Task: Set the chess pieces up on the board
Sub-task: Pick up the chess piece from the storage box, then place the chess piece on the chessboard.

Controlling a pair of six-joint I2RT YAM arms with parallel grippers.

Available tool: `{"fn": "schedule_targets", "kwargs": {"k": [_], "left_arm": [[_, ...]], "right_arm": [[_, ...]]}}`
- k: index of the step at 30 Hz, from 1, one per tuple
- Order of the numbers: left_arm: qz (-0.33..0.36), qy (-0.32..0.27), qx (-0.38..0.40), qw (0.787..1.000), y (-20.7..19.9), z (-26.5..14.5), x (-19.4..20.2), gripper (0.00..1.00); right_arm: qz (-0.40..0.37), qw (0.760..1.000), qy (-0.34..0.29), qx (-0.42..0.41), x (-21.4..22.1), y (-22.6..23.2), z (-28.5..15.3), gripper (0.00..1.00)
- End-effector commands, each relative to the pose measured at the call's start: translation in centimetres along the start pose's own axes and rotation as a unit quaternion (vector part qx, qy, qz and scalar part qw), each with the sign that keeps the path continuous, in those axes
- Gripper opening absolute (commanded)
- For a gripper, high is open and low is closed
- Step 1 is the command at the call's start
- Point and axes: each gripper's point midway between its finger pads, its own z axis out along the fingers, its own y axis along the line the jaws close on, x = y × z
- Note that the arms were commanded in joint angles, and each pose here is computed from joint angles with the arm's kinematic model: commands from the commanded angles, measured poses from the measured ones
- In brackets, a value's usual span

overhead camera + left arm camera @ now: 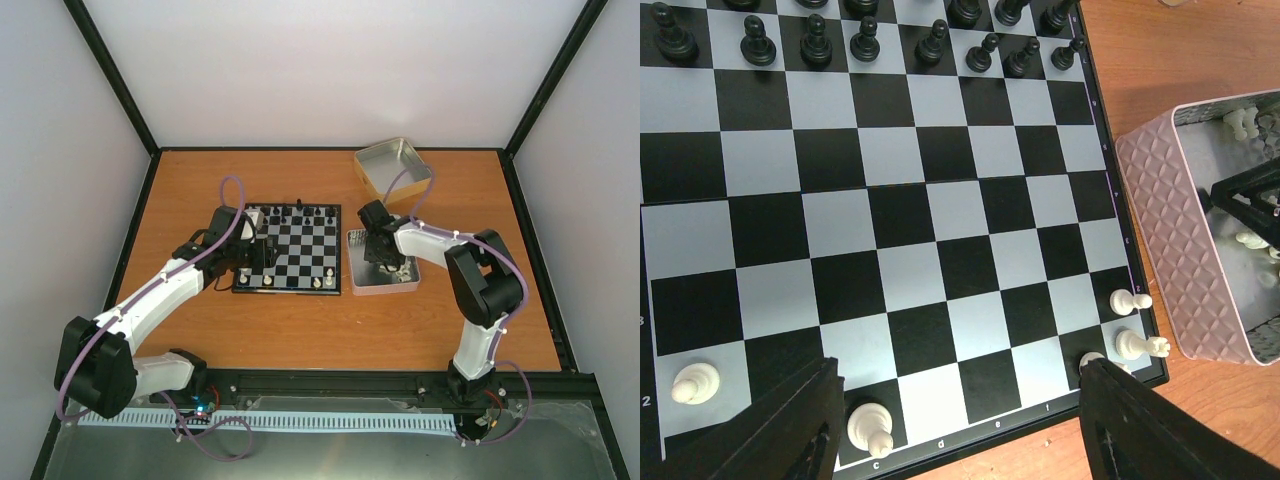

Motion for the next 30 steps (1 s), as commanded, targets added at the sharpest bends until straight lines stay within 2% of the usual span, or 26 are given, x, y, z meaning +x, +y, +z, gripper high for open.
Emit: {"fn": "schedule_targets", "kwargs": {"k": [1, 6, 11, 16, 19, 22, 25, 30], "left_arm": [[0.014, -0.012, 0.004, 1.0, -0.3, -0.2, -0.5, 0.65], [0.014, -0.014, 0.004, 1.0, -0.4, -0.2, -0.6, 0.65], [0.01, -0.02, 0.007, 1.0, -0.5, -0.4, -0.9, 0.65], [-0.001, -0.029, 0.039, 0.999, -1.9, -1.2, -1.7, 0.65], [-0.009, -0.044, 0.092, 0.995, -4.3, -2.8, -3.1, 0.66], [-0.009, -0.069, 0.163, 0.984, -7.2, -5.2, -4.9, 0.69], [0.001, -0.095, 0.235, 0.967, -9.9, -8.1, -6.4, 0.73], [0.018, -0.133, 0.331, 0.934, -13.1, -12.2, -7.6, 0.79]], "right_arm": [[0.006, 1.0, 0.005, 0.001, 0.7, -0.1, -0.7, 0.27], [0.007, 1.0, 0.004, 0.001, 0.8, -0.1, -0.3, 0.16], [-0.003, 1.0, -0.021, -0.012, -0.2, 0.4, -0.7, 0.12], [-0.046, 0.99, -0.09, -0.103, -2.7, 2.9, -4.8, 0.12], [-0.089, 0.968, -0.138, -0.19, -3.5, 5.1, -8.5, 0.12], [-0.14, 0.923, -0.174, -0.313, -3.1, 8.2, -13.2, 0.13], [-0.191, 0.85, -0.174, -0.459, -0.9, 11.4, -18.5, 0.13], [-0.23, 0.738, -0.151, -0.616, 2.0, 13.5, -25.4, 0.14]]}}
